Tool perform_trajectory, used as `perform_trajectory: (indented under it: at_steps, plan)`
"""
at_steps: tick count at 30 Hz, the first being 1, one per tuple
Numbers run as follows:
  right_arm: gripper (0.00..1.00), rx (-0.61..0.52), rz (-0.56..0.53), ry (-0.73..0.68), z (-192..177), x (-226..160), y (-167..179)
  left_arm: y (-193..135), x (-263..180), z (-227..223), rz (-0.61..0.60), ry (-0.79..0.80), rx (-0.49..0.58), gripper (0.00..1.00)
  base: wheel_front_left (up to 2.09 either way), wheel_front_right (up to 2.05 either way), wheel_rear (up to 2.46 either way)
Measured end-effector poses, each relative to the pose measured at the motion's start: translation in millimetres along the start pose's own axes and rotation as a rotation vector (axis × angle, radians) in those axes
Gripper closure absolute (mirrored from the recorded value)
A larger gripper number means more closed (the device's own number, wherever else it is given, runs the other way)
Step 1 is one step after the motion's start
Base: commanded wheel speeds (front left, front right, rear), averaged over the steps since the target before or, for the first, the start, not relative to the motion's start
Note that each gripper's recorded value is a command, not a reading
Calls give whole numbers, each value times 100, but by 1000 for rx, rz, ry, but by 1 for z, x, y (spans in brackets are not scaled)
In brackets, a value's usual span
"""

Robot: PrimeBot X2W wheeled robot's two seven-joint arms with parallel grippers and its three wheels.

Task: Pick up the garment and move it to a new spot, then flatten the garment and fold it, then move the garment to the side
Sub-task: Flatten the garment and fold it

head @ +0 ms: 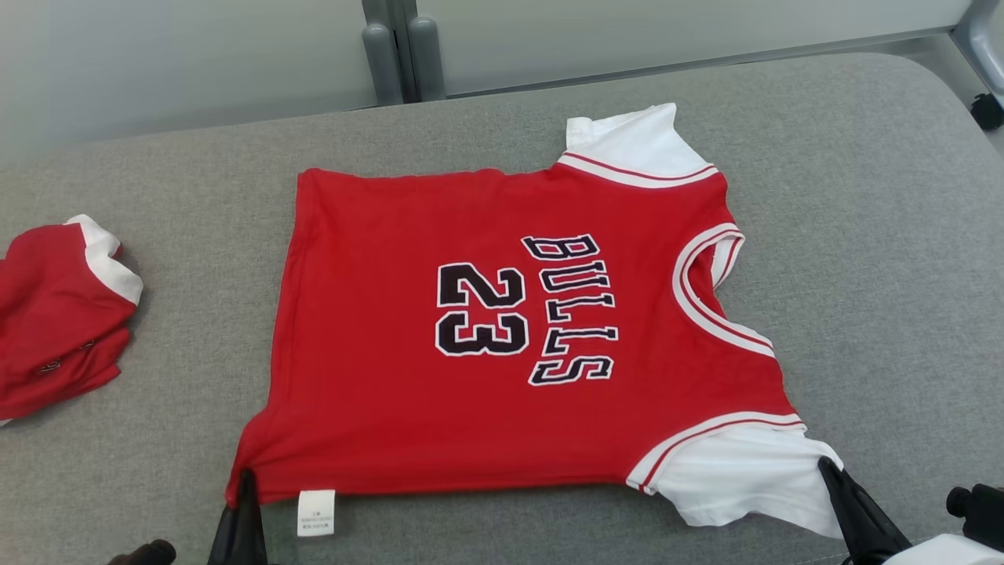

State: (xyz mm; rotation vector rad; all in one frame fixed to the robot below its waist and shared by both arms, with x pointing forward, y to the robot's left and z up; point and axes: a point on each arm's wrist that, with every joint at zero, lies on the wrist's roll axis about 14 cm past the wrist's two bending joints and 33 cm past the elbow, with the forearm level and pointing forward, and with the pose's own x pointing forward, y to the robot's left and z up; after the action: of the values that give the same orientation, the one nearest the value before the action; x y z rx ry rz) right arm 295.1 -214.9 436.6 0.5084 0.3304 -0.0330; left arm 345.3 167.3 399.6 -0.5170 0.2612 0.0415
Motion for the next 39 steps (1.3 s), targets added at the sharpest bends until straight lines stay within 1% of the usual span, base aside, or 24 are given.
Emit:
perform_trajectory:
  at_steps: [6, 10, 15, 22, 34, 35, 36, 37, 38, 39]
  plan:
    - [100, 24, -7, 9, 1, 0, 6, -7, -6, -6, -21, 15, 21, 100, 0, 0, 0]
    - [100, 35, 10, 5, 4, 6, 14, -13, -2, 0, -41, -7, 31, 100, 0, 0, 0]
    - [100, 24, 42, -16, 17, 19, 23, -20, 7, 2, -73, 3, 54, 100, 0, 0, 0]
    - [100, 7, 63, -38, 37, 49, 26, -33, 25, 8, -126, 15, 85, 100, 0, 0, 0]
    - [100, -15, 79, 31, 49, 113, 31, -49, 68, 22, -189, 38, 152, 100, 0, 0, 0]
    - [100, -18, 79, 34, 50, 118, 32, -51, 72, 24, -194, 35, 155, 96, 0, 0, 0]
    - [100, -19, 78, 34, 51, 123, 32, -52, 75, 24, -197, 38, 160, 75, 0, 0, 0]
    - [100, -16, 73, 32, 52, 127, 31, -52, 78, 24, -198, 40, 163, 57, 0, 0, 0]
    - [69, -4, 65, 25, 53, 131, 29, -53, 81, 25, -200, 38, 166, 4, 0, 0, 0]
    - [14, -1, 58, 14, 55, 135, 28, -53, 84, 25, -202, 38, 174, 0, 0, 0, 0]
